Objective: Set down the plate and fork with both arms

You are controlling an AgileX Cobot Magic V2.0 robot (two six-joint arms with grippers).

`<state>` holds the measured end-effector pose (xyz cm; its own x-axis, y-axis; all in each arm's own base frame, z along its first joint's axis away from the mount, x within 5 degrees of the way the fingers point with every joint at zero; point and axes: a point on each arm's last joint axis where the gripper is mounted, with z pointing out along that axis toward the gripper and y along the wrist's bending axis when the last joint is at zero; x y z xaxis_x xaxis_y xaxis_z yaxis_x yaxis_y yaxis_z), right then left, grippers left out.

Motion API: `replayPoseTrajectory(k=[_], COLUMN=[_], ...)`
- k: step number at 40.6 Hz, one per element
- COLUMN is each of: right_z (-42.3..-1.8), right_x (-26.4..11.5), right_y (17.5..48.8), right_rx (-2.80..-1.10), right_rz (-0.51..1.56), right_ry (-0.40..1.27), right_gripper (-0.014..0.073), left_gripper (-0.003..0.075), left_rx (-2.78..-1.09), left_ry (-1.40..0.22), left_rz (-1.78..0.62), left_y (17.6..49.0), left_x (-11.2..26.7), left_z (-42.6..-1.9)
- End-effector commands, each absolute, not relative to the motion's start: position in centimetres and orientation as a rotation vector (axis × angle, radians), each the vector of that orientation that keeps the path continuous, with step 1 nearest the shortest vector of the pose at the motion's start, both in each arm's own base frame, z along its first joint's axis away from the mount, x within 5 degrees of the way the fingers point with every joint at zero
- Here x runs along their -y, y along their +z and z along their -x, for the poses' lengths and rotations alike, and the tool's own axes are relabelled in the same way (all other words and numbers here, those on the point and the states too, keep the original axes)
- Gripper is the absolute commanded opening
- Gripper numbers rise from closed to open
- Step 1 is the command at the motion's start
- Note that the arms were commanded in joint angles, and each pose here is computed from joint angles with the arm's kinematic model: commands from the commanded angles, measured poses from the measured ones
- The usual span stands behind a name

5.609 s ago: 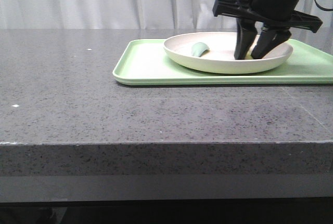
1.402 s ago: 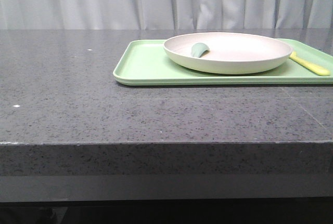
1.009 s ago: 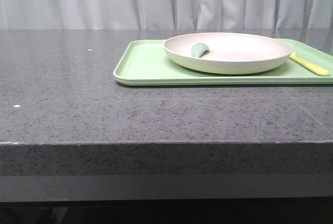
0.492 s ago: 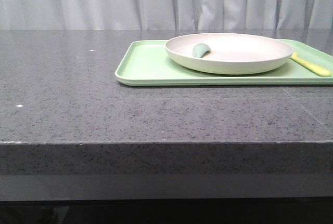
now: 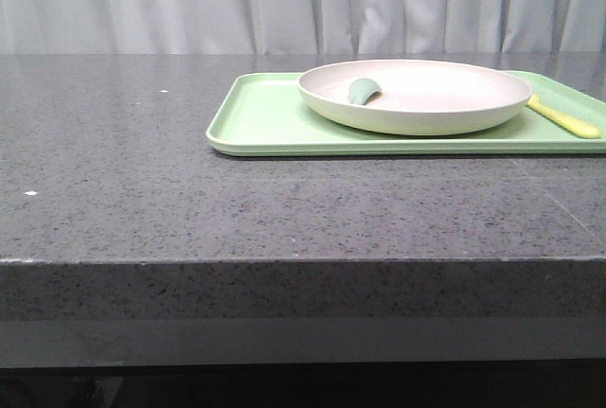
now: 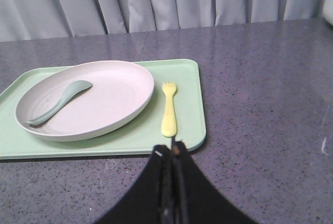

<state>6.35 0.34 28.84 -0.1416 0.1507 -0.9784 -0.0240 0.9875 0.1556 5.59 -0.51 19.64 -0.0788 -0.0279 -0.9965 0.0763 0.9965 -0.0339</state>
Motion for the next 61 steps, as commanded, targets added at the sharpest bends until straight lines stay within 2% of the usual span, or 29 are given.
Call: replayPoseTrajectory(k=[1, 40, 45, 61], right_z=[-6.4, -6.5, -6.6, -5.6], right_x=[-0.3, -0.3, -0.3, 0.0], right_y=[30.4, 30.0, 28.7, 19.9], right_rx=[-1.607, -1.59, -1.559, -1.608], right_rz=[-0.086, -0.058, -0.006, -0.067], right_ry=[0.14, 0.117, 0.072, 0.04], right_gripper=[-0.0069, -0.0069, -0.0069, -0.0069], left_gripper=[-0.0018, -0.0018, -0.0018, -0.0018], left_rx=[-1.55, -1.55, -1.55, -1.55], left_ry=[-0.089, -0.089, -0.089, -0.089], left_rz=[-0.019, -0.019, -0.019, -0.019], left_y=[20.4, 20.4, 20.4, 20.4], left_x=[0.4, 0.4, 0.4, 0.4], left_z=[-5.5, -5.5, -5.5, -5.5])
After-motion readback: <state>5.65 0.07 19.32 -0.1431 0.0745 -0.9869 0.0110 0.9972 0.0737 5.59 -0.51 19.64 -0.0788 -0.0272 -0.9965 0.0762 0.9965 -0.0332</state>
